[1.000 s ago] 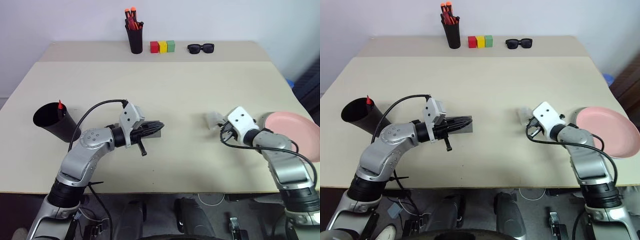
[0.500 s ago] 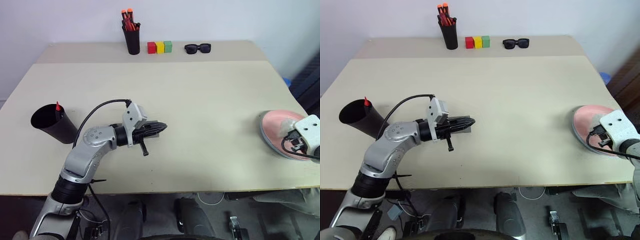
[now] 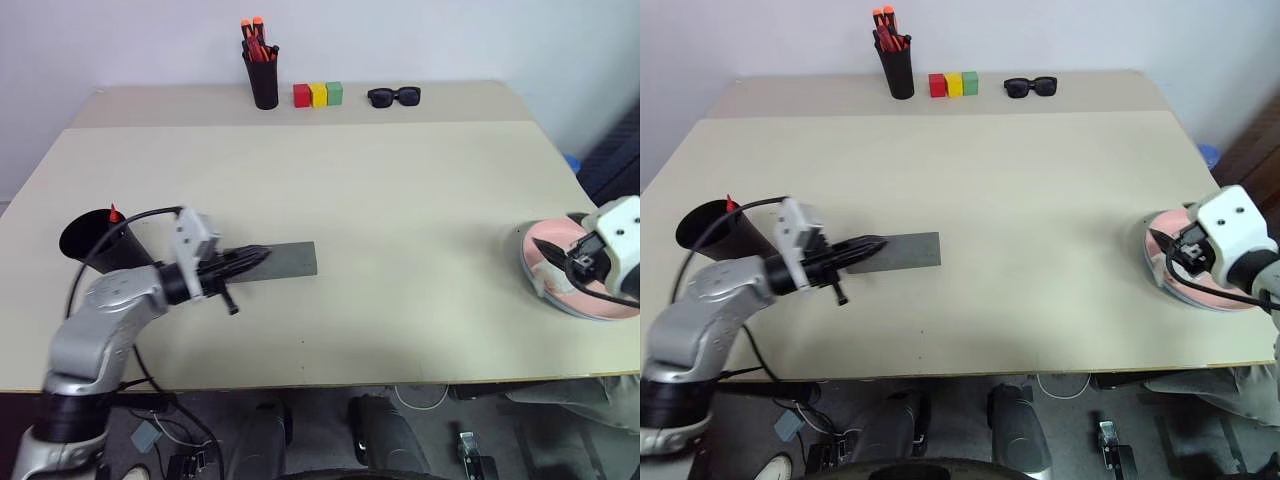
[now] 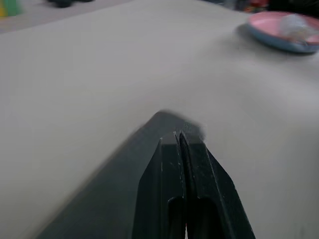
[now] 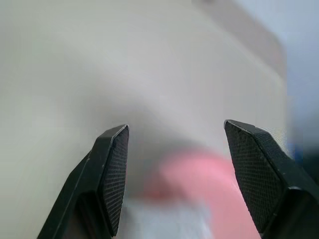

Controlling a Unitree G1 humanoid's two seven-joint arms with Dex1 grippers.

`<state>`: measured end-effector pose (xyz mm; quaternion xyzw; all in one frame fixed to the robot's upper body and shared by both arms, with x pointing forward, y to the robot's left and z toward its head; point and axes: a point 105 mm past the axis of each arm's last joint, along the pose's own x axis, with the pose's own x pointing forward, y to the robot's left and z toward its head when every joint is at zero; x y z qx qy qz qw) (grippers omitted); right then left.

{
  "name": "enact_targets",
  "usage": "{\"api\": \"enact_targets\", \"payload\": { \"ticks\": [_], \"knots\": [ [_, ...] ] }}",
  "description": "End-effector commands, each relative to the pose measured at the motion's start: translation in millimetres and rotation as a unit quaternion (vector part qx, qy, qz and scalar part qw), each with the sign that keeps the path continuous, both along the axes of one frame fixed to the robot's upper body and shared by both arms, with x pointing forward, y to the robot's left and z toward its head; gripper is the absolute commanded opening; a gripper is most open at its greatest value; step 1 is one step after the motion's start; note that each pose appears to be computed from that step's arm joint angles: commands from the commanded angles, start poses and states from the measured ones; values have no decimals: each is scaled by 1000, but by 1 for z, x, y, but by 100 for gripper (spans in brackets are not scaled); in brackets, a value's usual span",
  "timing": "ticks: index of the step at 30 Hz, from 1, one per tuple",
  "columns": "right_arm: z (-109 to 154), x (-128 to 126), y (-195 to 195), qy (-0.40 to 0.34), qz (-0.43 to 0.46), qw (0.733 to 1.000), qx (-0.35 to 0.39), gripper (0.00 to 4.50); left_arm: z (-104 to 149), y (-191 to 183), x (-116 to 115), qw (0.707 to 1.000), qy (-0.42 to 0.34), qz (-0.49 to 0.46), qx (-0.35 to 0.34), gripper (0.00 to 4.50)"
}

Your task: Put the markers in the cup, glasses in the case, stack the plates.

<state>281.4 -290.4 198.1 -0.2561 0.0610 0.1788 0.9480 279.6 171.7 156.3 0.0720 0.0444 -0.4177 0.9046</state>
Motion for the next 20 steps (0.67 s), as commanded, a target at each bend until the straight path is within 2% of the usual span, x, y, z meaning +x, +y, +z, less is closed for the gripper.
{"api": "enact_targets", "payload": {
  "ticks": [1, 5, 11, 20],
  "knots": [
    [9, -1, 27, -10, 53, 996, 66, 307, 13, 11, -8, 999, -38, 25, 10, 0],
    [3, 6, 38, 8, 75, 993, 94, 307, 11, 13, -13, 998, -43, 41, 14, 0],
    [-2, 25, 41, 14, 85, 993, 86, 307, 6, 17, -13, 997, -52, 59, 21, 0],
    [-13, 32, 48, 29, 98, 991, 81, 307, -1, 22, -19, 995, -48, 79, 28, 0]
  ]
}}
